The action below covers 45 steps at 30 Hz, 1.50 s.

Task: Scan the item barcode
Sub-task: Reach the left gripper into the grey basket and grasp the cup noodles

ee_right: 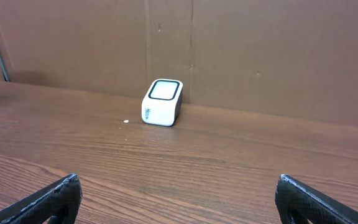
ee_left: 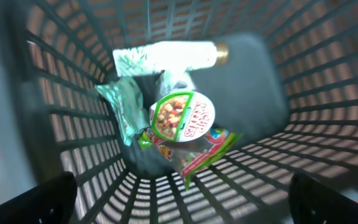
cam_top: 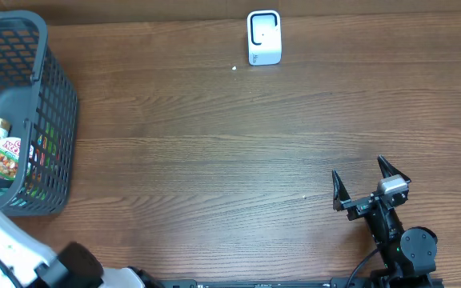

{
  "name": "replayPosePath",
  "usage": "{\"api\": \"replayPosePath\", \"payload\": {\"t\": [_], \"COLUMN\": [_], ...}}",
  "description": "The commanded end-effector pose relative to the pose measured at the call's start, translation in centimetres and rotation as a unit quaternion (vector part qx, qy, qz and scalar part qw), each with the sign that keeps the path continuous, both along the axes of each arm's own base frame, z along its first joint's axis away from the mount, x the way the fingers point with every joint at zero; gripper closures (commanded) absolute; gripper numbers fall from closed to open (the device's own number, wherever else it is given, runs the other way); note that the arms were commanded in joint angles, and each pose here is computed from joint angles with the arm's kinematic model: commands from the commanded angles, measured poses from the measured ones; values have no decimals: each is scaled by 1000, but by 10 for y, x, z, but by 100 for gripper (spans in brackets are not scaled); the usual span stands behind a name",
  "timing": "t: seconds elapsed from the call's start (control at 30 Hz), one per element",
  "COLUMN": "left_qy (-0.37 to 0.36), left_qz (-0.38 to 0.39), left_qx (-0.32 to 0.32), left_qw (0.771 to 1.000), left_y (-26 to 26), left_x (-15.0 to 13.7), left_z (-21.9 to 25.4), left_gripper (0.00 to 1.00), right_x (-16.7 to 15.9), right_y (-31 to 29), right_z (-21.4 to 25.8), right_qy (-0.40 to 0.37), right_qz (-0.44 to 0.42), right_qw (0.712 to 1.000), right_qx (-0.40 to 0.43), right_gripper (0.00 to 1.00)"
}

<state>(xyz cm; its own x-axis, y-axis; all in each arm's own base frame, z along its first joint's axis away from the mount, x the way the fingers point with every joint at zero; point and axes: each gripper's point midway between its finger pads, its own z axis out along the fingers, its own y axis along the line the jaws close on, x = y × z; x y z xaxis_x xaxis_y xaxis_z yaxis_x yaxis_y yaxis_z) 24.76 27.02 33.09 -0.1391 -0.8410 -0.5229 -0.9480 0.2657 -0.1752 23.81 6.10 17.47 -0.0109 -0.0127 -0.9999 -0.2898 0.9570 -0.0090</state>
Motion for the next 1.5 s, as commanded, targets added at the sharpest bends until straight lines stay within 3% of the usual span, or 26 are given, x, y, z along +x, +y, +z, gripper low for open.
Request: {"api": "replayPosePath", "payload": {"t": [0.0,0.27,0.37,0.7,1.0,1.27,1.47], "left_qy": [47,167,182,180,184,170,121], "left_qz": [4,32,36,-15,-38,-43,-86], "left_qx": [-28,-96,-103,-76,-65,-53,-44], "left_qw": [999,981,977,981,980,983,988], "left_y": [14,30,34,45,45,51,52], "left_x": [6,2,3,33,41,48,75], "left_z": [-31,-106,-122,-178,-210,-210,-188], "left_gripper": [0,0,0,0,0,0,0], "right_x": [0,0,0,0,0,0,0], "right_y": [0,0,0,0,0,0,0], "right_z": [-2,-2,-2,-2,-2,-2,-2], "right_qy": [0,0,0,0,0,0,0], "right_qz": [-2,-2,-2,-2,-2,-2,-2], "right_qw": [1000,1000,1000,1000,1000,1000,1000], "right_qx": [3,3,3,3,3,3,3], "right_gripper": [0,0,0,0,0,0,0]}}
